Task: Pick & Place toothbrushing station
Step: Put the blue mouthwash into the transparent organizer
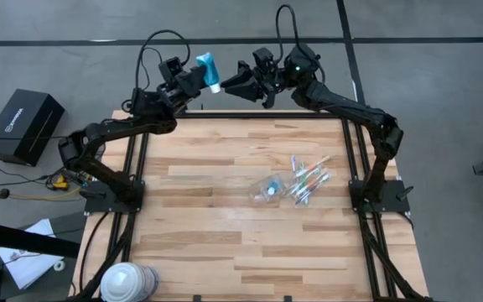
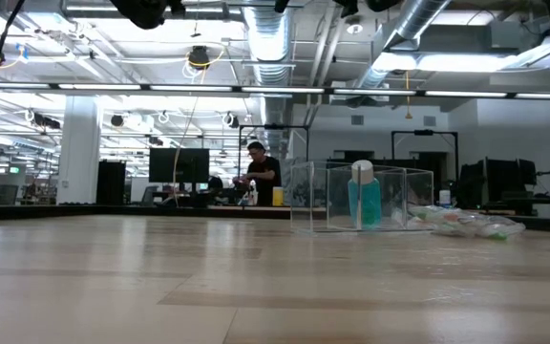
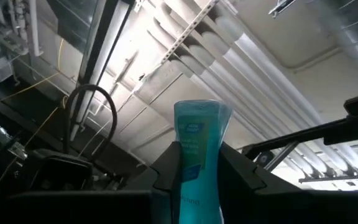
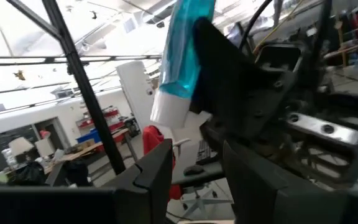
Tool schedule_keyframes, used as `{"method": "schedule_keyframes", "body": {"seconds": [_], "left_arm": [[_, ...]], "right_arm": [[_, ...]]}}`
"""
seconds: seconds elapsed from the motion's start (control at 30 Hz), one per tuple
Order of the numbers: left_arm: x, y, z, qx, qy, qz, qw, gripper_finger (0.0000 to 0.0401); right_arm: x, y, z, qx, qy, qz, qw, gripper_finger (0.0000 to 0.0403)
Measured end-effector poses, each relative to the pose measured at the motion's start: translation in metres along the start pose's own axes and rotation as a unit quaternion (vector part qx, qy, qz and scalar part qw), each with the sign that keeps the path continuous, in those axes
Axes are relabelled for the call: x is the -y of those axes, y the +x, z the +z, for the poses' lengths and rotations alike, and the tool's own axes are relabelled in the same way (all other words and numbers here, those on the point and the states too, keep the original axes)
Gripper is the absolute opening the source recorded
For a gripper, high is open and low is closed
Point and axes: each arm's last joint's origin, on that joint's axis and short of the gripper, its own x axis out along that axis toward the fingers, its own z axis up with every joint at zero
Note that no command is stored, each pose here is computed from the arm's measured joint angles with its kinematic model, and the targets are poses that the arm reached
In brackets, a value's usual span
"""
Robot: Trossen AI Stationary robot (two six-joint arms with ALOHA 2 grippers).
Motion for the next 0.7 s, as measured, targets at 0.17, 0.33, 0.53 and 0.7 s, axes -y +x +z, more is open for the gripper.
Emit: {"method": "schedule_keyframes", "body": {"seconds": [0.17,0.33,0.53,0.7], "left_arm": [[-0.0043,0.0004,-0.0004,-0.005,-0.006,0.021,1.000,0.0061],[-0.0049,0.0004,-0.0009,-0.011,-0.003,0.022,1.000,0.0061],[-0.0087,0.0000,-0.0038,-0.037,-0.003,0.036,0.999,0.0061],[-0.0089,-0.0001,-0.0046,-0.047,-0.003,0.033,0.998,0.0061]], "right_arm": [[0.0022,-0.0018,-0.0002,-0.004,0.007,-0.005,1.000,0.0144],[0.0014,-0.0012,-0.0003,-0.005,0.016,-0.002,1.000,0.0152],[0.0001,-0.0012,-0.0010,-0.020,0.043,0.018,0.999,0.0157],[-0.0019,0.0002,-0.0018,-0.027,0.058,0.030,0.998,0.0154]]}}
